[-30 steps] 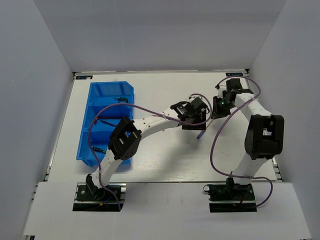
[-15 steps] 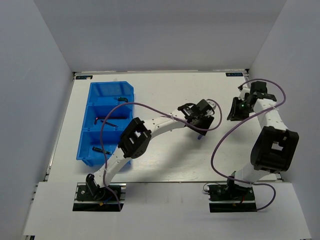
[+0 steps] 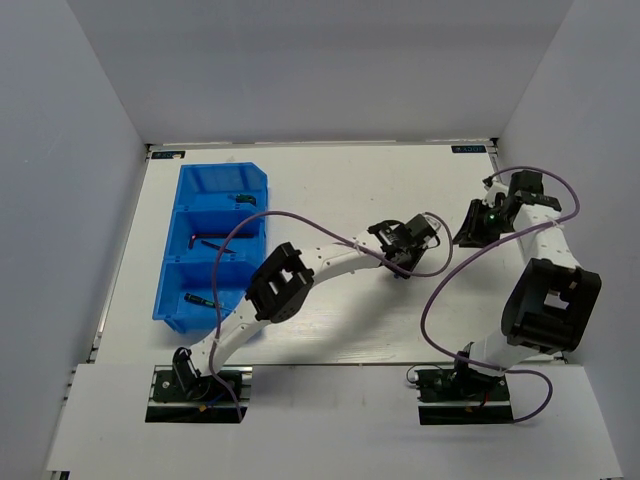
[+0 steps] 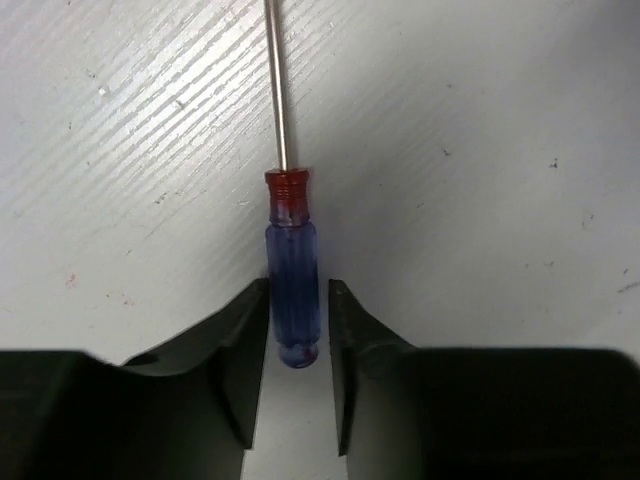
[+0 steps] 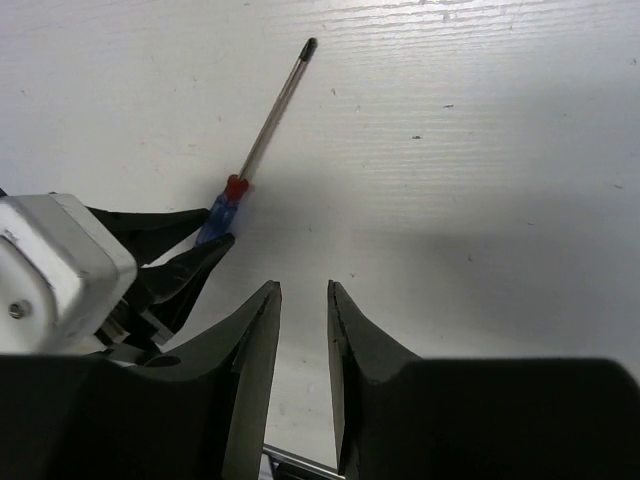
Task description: Sort the tools into containers
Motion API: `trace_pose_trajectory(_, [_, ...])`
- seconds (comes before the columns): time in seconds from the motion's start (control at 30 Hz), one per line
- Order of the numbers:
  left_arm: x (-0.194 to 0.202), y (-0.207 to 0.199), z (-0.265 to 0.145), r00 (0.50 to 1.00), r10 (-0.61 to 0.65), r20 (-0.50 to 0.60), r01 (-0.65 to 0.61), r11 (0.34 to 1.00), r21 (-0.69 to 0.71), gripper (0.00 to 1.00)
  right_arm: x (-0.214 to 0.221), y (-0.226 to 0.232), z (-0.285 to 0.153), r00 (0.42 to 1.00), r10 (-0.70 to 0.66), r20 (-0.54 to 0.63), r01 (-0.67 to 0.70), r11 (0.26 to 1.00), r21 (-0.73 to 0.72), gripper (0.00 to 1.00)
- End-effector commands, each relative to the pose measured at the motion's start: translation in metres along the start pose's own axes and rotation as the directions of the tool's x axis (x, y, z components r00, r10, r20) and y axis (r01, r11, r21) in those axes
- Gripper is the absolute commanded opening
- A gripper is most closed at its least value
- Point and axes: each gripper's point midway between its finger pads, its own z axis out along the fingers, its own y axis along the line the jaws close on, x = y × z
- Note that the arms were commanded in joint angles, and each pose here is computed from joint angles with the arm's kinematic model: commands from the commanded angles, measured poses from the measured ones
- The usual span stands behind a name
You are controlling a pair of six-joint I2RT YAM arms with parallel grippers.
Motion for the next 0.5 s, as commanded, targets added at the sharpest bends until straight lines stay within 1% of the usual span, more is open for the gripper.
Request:
trace_pose_trajectory(0.0, [0.020,0.015,0.000,0.998,0.035,-0.060,-0.041,0.996,-0.085,0.37,-0.004,0.014,-0.011,0.999,-0.002,0.045,0.004,0.998,-0.057,0.32])
trace_pose_trajectory(0.03, [0.029,0.012,0.005,0.996,0.046,-0.081,-0.053,0.995,-0.086,0.31,-0.005,0.015,-0.012,0.999,-0.003,0.048,0.006,0.998,-0.063,0.32])
trace_pose_trajectory(0.1, [0.039,0.021,0.006,0.993,0.051,-0.105,-0.064,0.990,-0.126,0.20,-0.002,0.015,-0.012,0.999,0.006,0.042,-0.003,0.998,-0.069,0.32])
trace_pose_trajectory(0.13, [0.042,0.025,0.004,0.993,0.053,-0.110,-0.069,0.987,-0.146,0.09,-0.002,0.018,-0.013,0.999,0.004,0.044,0.000,0.996,-0.085,0.32])
trace_pose_trajectory(0.17, [0.038,0.026,0.000,0.995,0.043,-0.095,-0.058,0.986,-0.154,0.04,-0.003,0.019,-0.015,0.999,0.002,0.054,0.003,0.996,-0.088,0.32])
trace_pose_trajectory(0.2, [0.039,0.029,-0.005,0.995,0.034,-0.098,-0.051,0.984,-0.171,0.00,-0.001,0.020,-0.015,0.999,0.000,0.052,0.005,0.996,-0.092,0.32])
trace_pose_trajectory(0.27, [0.014,0.036,-0.036,0.998,-0.052,-0.018,0.048,0.979,-0.198,0.00,-0.002,0.023,-0.017,0.998,-0.015,0.065,0.022,0.994,-0.105,0.32])
trace_pose_trajectory(0.3, [0.005,0.046,-0.051,0.993,-0.114,0.007,0.113,0.972,-0.204,0.00,-0.002,0.023,-0.017,0.997,-0.022,0.067,0.029,0.994,-0.107,0.32])
trace_pose_trajectory(0.33, [0.008,0.058,-0.061,0.976,-0.213,0.041,0.217,0.948,-0.233,0.00,-0.001,0.024,-0.018,0.997,-0.028,0.068,0.035,0.993,-0.112,0.32])
trace_pose_trajectory(0.37, [-0.021,0.063,-0.107,0.946,-0.285,0.153,0.312,0.929,-0.200,0.00,-0.001,0.024,-0.018,0.996,-0.046,0.072,0.054,0.992,-0.111,0.32])
trace_pose_trajectory(0.4, [-0.027,0.080,-0.128,0.909,-0.360,0.210,0.401,0.891,-0.211,0.00,0.001,0.023,-0.017,0.997,-0.043,0.064,0.050,0.993,-0.108,0.39])
trace_pose_trajectory(0.43, [-0.012,0.104,-0.142,0.877,-0.407,0.254,0.471,0.834,-0.288,0.00,0.003,0.022,-0.016,0.997,-0.041,0.059,0.047,0.993,-0.107,0.43])
trace_pose_trajectory(0.47, [-0.012,0.110,-0.162,0.773,-0.539,0.335,0.626,0.732,-0.267,0.00,0.004,0.021,-0.014,0.998,-0.045,0.047,0.050,0.993,-0.109,0.43])
